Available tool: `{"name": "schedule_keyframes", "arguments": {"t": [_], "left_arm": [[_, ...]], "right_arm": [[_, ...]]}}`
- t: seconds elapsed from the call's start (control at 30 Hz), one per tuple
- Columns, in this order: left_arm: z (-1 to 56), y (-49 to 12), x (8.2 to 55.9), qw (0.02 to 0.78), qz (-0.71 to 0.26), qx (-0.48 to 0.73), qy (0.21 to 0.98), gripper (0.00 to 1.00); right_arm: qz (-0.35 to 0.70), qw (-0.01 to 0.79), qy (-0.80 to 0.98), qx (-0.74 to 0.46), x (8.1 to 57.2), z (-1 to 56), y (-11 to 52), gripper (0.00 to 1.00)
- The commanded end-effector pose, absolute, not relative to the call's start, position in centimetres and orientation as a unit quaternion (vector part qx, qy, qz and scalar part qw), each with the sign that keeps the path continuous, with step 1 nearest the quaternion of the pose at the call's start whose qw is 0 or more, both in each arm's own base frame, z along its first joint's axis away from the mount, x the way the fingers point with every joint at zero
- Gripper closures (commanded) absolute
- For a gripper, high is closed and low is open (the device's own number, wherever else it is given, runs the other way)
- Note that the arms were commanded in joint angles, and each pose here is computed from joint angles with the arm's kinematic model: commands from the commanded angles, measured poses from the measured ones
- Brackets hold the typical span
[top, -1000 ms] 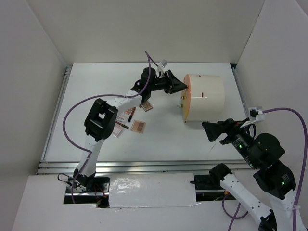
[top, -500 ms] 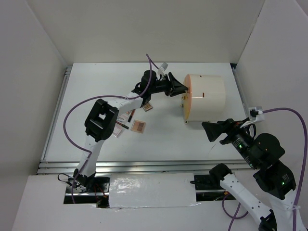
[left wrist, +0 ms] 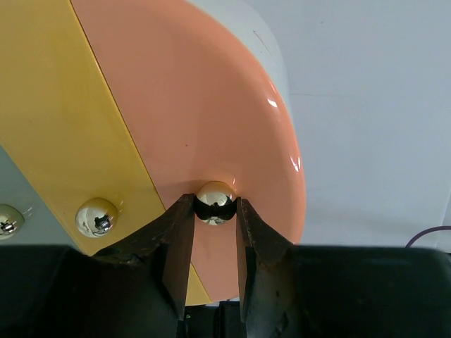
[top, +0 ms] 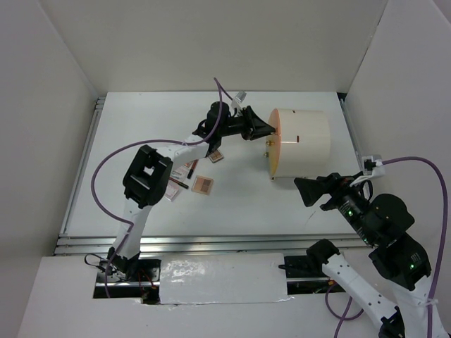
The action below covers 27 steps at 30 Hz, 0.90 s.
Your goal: Organize the makeup
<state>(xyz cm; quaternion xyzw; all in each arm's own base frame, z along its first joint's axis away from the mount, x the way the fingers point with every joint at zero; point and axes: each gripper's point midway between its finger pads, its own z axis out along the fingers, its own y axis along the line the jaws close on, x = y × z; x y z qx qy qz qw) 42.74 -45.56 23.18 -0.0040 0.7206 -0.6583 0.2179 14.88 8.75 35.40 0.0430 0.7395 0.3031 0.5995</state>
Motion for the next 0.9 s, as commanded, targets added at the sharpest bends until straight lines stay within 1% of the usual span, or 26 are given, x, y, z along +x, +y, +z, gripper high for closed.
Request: {"name": "schedule_keyframes", "arguments": {"t": [0.0,0.33,0.53,0.87], "left_arm": [[26.9,-45.0,42.0,0.258,-0.664,0.026,0.701,0.7],[26.5,-42.6,42.3,0.269,-0.664,0.01,0.698,0.72],[26.6,-41.3,42.4,0.275,-0.66,0.009,0.698,0.69],[25.8,-38.4,42.4,0.282,-0.653,-0.007,0.703,0.67]], "right_arm": [[0.313,0.606,0.731,0.036,15.6,36.1,9.5,0.0],[0.315,0.602,0.733,0.038,15.9,35.8,9.8,0.0],[0.321,0.598,0.734,0.036,16.0,35.8,10.1,0.0],[0.331,0.594,0.732,0.035,16.1,35.9,10.6,0.0]]}}
